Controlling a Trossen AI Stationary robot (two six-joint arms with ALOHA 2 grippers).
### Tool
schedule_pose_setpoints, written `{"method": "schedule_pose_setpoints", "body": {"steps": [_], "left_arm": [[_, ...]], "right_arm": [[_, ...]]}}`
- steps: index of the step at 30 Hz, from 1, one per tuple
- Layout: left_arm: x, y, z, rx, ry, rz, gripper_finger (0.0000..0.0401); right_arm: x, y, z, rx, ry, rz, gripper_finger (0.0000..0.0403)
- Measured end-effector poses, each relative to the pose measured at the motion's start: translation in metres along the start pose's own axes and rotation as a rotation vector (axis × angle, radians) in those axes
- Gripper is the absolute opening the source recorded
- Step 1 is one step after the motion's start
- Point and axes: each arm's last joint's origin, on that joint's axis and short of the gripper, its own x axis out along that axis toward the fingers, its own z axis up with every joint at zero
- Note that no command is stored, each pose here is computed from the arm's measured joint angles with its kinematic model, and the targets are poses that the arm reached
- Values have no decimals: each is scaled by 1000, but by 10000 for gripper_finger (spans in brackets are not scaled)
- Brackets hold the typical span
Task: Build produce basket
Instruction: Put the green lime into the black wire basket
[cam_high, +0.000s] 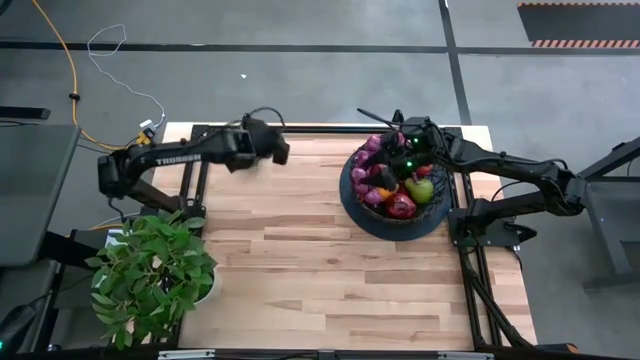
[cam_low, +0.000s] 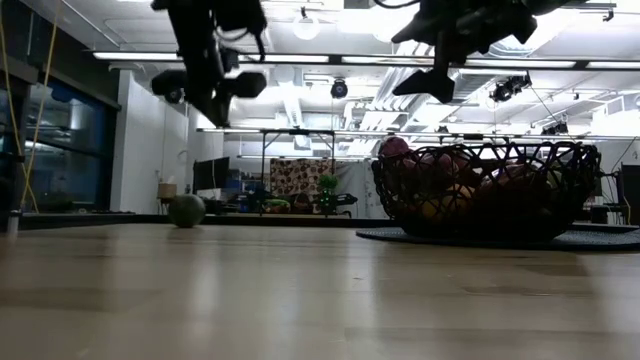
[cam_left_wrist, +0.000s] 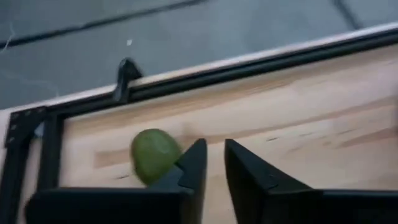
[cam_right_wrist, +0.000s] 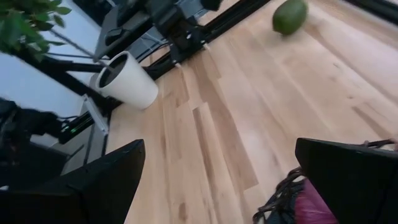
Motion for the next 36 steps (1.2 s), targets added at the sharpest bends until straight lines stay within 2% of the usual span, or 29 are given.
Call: {"method": "schedule_pose_setpoints", "body": {"steps": [5,13,18,20,28,36], "left_arm": [[35,23,11,-23,134,83,120],[65,46,22,-102,196,203,258],[79,54,23,-296,219,254,305],[84,51,23,-314,221,257,309],[104,49,22,-127,298,197,310],[128,53,15,176,467,74,310]], "right_arm": [[0,-1,0,20,-9,-24,397],[0,-1,1,36,-12,-23,397],[0,-1,1,36,-13,-22,397],[0,-1,1,35,-13,-23,397],[0,-1,1,27,-12,-22,397],[0,-1,1,27,-12,-22,397]]}}
